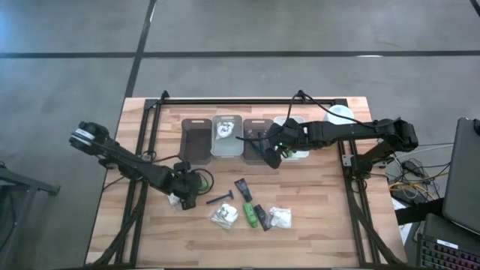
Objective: Pick & Place Travel size toiletries
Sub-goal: Put the green shampoo bottle into the white bin
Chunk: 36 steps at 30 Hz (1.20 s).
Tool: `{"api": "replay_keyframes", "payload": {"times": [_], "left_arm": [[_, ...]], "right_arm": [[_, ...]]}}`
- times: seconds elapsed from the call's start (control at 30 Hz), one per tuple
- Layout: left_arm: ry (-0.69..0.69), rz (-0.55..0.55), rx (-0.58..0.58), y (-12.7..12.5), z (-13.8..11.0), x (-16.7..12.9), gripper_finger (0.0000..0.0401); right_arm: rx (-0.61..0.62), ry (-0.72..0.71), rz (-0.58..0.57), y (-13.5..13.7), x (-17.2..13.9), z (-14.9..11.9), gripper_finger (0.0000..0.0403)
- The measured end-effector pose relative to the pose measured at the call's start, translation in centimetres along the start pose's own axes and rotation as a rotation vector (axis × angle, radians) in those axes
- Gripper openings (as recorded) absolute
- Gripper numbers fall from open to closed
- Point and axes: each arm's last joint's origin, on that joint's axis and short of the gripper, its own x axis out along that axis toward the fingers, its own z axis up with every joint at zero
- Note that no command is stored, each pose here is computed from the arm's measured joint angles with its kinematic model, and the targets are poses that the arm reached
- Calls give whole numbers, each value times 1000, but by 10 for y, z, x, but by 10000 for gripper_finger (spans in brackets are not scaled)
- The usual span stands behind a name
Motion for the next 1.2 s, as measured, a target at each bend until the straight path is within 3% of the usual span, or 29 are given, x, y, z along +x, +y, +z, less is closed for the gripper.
{"api": "replay_keyframes", "payload": {"times": [0.2,0.47,0.8,1.03,1.2], "left_arm": [[2,-10,-1,0,0,-1,160],[-13,-49,-124,1,1,-7,158],[-171,-129,-143,-2,26,-42,156],[-144,-36,51,1,37,-63,156],[-164,88,168,5,50,-82,156]], "right_arm": [[5,-1,-1,0,0,0,353],[-6,-2,2,0,0,0,328],[-6,31,98,3,0,0,299],[-31,-50,196,9,-5,12,287],[-2,-112,298,7,-18,33,288]]}}
